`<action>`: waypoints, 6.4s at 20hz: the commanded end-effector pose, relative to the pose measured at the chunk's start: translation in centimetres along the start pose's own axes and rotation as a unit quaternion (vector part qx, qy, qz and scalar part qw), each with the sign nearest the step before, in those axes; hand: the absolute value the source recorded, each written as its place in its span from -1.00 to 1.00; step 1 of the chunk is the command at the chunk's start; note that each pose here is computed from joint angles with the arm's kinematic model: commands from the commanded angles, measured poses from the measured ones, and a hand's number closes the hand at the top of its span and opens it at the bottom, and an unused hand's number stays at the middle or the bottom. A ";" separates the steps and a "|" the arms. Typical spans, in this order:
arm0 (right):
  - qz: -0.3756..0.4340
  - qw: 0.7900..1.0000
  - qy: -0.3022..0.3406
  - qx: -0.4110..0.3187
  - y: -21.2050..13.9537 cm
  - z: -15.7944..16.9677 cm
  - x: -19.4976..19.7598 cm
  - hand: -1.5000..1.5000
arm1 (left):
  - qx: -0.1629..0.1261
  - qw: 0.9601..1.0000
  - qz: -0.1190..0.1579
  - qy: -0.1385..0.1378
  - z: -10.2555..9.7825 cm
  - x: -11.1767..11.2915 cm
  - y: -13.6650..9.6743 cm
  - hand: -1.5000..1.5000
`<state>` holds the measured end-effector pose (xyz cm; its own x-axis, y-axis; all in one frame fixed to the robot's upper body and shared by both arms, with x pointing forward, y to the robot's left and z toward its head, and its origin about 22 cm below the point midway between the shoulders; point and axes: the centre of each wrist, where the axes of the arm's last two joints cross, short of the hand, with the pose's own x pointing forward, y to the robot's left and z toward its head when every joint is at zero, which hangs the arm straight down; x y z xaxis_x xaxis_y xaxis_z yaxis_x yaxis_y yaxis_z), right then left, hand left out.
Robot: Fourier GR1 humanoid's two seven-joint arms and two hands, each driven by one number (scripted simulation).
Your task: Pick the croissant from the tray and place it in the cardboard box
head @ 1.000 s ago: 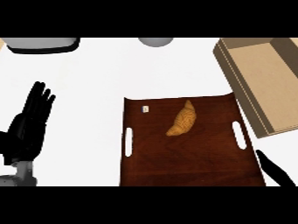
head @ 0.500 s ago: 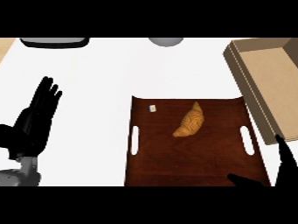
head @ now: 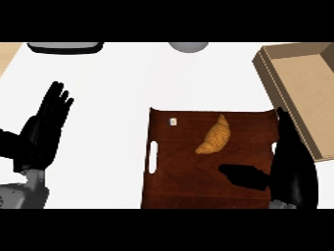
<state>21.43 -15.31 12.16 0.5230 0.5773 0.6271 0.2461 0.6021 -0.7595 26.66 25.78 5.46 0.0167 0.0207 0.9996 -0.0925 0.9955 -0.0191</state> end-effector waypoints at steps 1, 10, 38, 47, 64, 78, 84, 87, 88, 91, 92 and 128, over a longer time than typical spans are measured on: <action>0.036 0.996 0.082 -0.002 0.3 0.0 4.2 -1.00 | 0.008 1.000 0.002 0.009 0.0 -0.3 0.5 0.00; 0.025 0.993 0.106 0.041 3.1 -1.7 4.7 -1.00 | 0.005 1.000 0.002 0.006 0.0 -1.2 0.4 0.00; 0.051 0.987 0.149 0.031 8.3 -5.9 1.0 -1.00 | 0.006 1.000 0.006 -0.002 1.0 1.8 -0.1 0.00; 0.053 0.986 0.150 0.051 9.8 -5.7 -0.6 -1.00 | 0.007 1.000 -0.004 0.004 0.1 -0.8 0.5 0.00; 0.055 0.986 0.149 0.051 13.5 -6.0 0.8 -1.00 | 0.006 1.000 -0.003 0.001 0.0 0.7 0.4 0.00; 0.139 0.985 0.096 0.035 14.7 -6.6 0.5 1.00 | 0.013 1.000 -0.002 0.002 -0.2 2.4 1.1 0.00; 0.212 0.968 -0.096 0.092 15.5 -6.1 2.6 1.00 | -0.004 1.000 0.004 0.004 0.1 -0.2 -0.9 0.00; 0.268 0.914 -0.257 0.163 16.0 -3.4 5.0 1.00 | -0.023 1.000 0.005 -0.004 -0.2 0.6 -1.8 0.00; 0.271 0.905 -0.282 0.166 15.7 -3.6 5.7 1.00 | -0.016 1.000 0.002 0.007 0.3 -0.7 -1.2 0.00; 0.269 0.891 -0.334 0.149 15.9 -4.4 6.2 1.00 | 0.000 1.000 -0.001 0.002 0.3 -0.1 0.4 0.00; 0.277 0.886 -0.347 0.133 15.5 -4.3 8.3 1.00 | 0.003 1.000 0.002 0.001 0.1 1.2 -1.7 0.00; 0.121 0.955 -0.202 -0.179 -6.8 -15.3 9.8 1.00 | 0.008 1.000 0.005 0.006 -0.1 1.5 0.4 0.00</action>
<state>36.58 -18.73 21.17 0.2088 0.8781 0.4305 0.4290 0.3133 -0.8472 26.55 25.59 5.91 0.0247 0.0260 0.9994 -0.1094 0.9937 -0.0232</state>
